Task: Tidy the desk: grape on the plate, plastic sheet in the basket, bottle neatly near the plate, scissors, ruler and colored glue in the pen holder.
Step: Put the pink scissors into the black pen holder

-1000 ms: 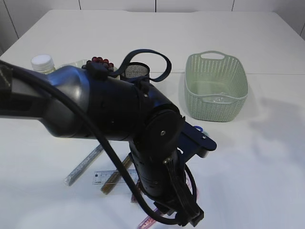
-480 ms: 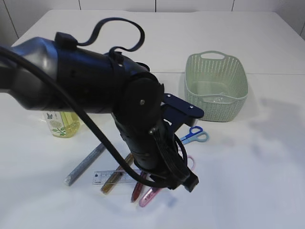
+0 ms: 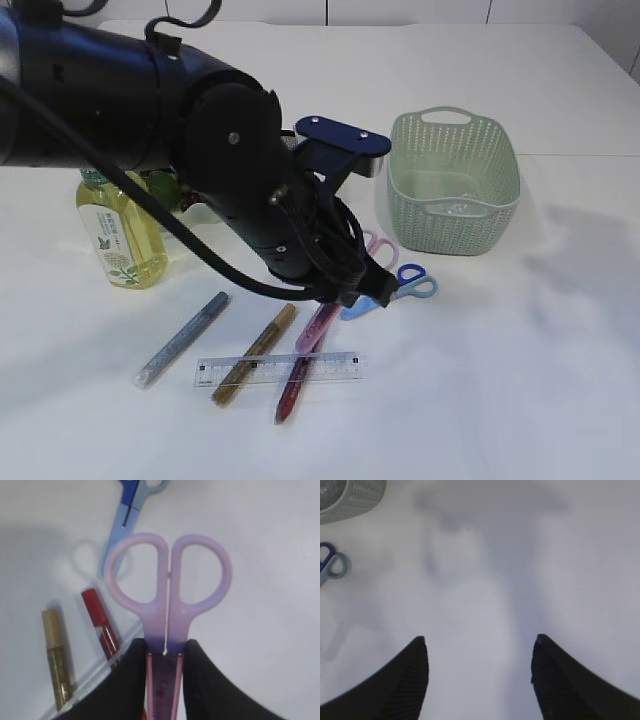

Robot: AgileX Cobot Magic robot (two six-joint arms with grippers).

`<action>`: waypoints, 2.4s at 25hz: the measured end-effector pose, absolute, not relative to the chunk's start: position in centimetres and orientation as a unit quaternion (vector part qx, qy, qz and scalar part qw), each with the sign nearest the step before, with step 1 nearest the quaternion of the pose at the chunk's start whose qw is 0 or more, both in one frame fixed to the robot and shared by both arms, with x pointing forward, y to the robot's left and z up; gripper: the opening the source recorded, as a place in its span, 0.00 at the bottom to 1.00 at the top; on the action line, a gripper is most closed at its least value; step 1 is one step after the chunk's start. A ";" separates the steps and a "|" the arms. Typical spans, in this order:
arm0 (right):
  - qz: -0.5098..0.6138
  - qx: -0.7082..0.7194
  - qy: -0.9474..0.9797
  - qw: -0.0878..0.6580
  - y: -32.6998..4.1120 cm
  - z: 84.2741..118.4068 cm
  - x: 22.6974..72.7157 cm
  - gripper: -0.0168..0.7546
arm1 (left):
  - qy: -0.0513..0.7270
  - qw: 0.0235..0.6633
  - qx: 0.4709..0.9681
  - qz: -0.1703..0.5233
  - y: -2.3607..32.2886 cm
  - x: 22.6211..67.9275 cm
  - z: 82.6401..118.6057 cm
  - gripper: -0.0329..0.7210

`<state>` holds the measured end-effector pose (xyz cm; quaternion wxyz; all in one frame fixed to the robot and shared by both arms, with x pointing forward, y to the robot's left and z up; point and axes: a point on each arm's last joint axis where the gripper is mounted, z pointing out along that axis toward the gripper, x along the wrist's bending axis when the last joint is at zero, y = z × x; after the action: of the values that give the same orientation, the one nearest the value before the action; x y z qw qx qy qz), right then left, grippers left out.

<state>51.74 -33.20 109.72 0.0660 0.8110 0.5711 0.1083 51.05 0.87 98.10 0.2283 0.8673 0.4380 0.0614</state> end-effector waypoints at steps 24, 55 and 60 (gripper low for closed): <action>0.108 0.811 0.571 0.066 -33.2 109.7 51.7 0.68 | 0.431 0.365 0.808 0.169 3.9 56.4 101.2 0.24; 0.108 0.811 0.571 0.066 -33.2 109.7 51.7 0.68 | 0.406 0.559 0.659 0.297 8.5 63.7 102.6 0.24; 0.108 0.811 0.571 0.067 -33.2 109.7 51.7 0.68 | 0.395 0.586 0.635 0.311 8.8 64.9 100.9 0.24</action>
<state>51.74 -33.22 109.72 0.0668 0.8109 0.5713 0.1075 64.95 8.76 100.94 0.5862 0.6352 0.3955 0.3107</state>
